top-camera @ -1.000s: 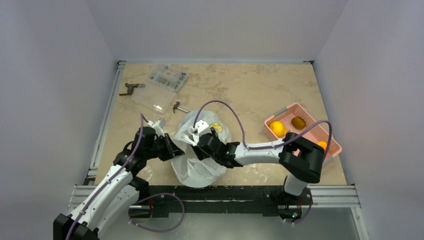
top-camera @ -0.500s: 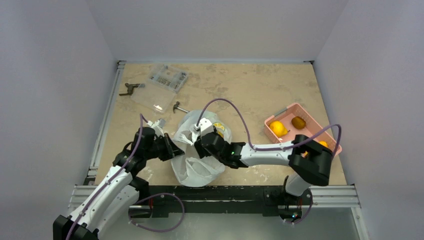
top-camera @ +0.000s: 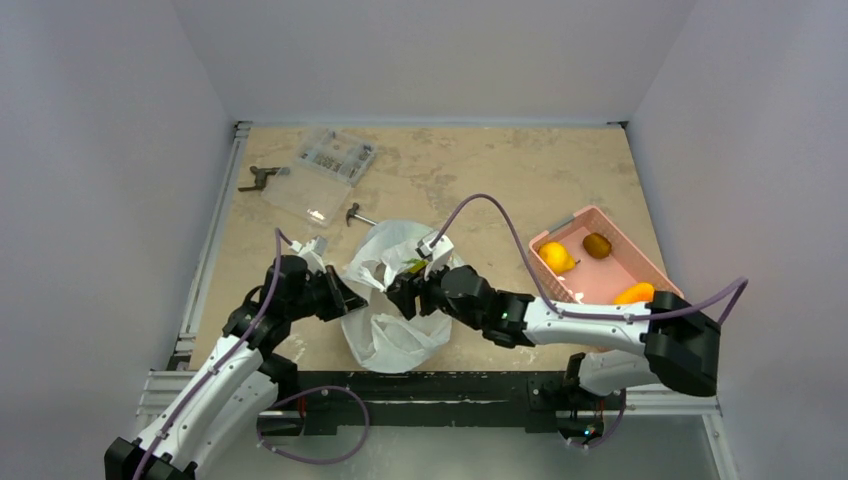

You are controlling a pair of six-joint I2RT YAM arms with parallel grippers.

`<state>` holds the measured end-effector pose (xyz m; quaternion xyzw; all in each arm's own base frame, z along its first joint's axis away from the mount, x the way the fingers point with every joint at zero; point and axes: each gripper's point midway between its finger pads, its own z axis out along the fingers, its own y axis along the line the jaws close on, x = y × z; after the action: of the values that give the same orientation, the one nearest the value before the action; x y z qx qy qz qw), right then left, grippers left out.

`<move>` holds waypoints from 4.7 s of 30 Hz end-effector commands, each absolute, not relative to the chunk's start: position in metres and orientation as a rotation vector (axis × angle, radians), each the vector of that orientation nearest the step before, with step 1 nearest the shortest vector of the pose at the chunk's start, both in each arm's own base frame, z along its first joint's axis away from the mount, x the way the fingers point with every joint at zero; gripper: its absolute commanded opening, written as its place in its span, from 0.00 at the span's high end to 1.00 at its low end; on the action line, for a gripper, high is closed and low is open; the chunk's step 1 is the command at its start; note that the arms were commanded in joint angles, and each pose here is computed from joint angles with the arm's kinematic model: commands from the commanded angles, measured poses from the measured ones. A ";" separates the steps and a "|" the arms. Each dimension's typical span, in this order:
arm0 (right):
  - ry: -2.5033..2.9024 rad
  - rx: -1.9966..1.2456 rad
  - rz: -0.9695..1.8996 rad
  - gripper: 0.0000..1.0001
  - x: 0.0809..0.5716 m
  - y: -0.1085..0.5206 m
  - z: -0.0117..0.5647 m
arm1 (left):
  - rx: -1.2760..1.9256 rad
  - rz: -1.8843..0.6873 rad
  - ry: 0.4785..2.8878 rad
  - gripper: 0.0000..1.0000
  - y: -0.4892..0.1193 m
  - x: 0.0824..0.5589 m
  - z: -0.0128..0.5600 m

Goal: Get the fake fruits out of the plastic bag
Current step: Take out the fake fruit from the plastic bag, then place the fake fruit in the bin, then take out the fake fruit from the plastic bag.

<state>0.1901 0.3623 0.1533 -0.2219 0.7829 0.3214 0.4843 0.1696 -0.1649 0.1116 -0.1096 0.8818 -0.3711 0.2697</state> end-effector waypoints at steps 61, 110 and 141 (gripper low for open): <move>1.541 1.069 -0.112 0.40 0.316 -0.057 0.135 | -0.243 -1.036 2.400 1.00 -0.172 0.170 0.126; 1.797 -0.332 0.818 0.37 0.176 0.238 0.187 | -0.281 -1.018 2.363 1.00 -0.167 0.171 0.124; 2.083 -0.277 0.004 0.54 0.272 0.305 0.096 | -0.272 -1.029 2.375 1.00 -0.169 0.171 0.128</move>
<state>0.2575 0.3110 0.0872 -0.1345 0.8674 0.0363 0.4777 0.1638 -0.1656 0.1116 -0.1073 0.8902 -0.3668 0.2480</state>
